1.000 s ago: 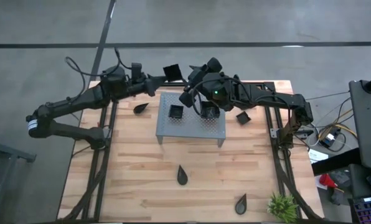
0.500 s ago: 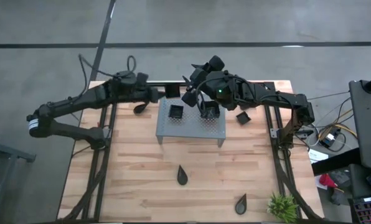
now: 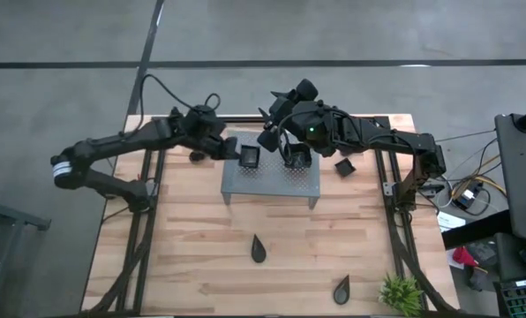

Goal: Pick & Place Mini shaped plates
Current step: Stack the black square plate on top of the other black square plates on the shelf

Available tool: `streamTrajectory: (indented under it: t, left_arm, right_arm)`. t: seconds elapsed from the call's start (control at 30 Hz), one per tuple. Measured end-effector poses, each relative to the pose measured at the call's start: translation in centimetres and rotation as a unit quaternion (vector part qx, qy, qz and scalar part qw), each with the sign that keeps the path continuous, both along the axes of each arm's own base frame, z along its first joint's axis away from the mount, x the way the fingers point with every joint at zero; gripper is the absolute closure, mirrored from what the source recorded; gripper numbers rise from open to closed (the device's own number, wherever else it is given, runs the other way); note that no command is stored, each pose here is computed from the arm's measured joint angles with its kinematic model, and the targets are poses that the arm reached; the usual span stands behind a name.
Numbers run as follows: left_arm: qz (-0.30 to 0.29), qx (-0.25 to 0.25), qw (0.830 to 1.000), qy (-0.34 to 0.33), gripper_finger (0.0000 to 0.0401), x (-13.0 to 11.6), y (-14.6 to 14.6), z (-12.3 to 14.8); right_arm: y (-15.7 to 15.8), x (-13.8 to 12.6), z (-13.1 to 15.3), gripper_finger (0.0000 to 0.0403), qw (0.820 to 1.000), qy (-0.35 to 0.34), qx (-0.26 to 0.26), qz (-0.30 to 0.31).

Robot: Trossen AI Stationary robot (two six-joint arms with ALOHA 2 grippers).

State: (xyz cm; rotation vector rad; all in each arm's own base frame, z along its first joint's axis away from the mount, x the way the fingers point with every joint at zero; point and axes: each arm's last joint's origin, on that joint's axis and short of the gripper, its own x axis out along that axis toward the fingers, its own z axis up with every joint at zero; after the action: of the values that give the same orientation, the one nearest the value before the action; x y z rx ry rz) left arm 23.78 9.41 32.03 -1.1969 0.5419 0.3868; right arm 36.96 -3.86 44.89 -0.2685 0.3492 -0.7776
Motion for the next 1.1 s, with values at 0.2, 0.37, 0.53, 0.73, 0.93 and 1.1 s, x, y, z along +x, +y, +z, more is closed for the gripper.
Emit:
streamTrajectory:
  t: [0.2, 0.37, 0.53, 0.73, 0.93, 1.1]
  left_arm:
    - [0.011, -0.013, 1.0, 0.019, 0.0401, 0.3, 0.5, -0.7]
    - [0.018, -0.019, 0.999, 0.033, 0.0401, 0.7, 1.2, -1.5]
    - [0.015, -0.023, 0.999, 0.036, 0.0401, 0.9, 1.3, -1.8]
    - [0.013, -0.028, 0.999, 0.035, 0.0401, 0.9, 1.3, -1.8]
    - [0.023, -0.026, 0.999, 0.039, 0.0401, 0.8, 1.4, -1.8]
    - [0.023, -0.031, 0.999, 0.038, 0.0401, 0.8, 1.4, -1.8]
  right_arm:
    - [0.0, 0.0, 0.0, 0.0162, 1.0, -0.004, 0.004, -0.001]
    - [0.0, 0.0, 0.0, 0.017, 1.0, -0.003, 0.003, -0.001]
    - [0.0, 0.0, 0.0, 0.0172, 1.0, 0.004, -0.004, 0.001]
    - [0.0, 0.0, 0.0, 0.0165, 1.0, 0.004, -0.003, 0.001]
    - [0.0, 0.0, 0.0, 0.0165, 1.0, 0.004, -0.004, 0.001]
    - [0.0, 0.0, 0.0, 0.0173, 1.0, 0.004, -0.004, 0.001]
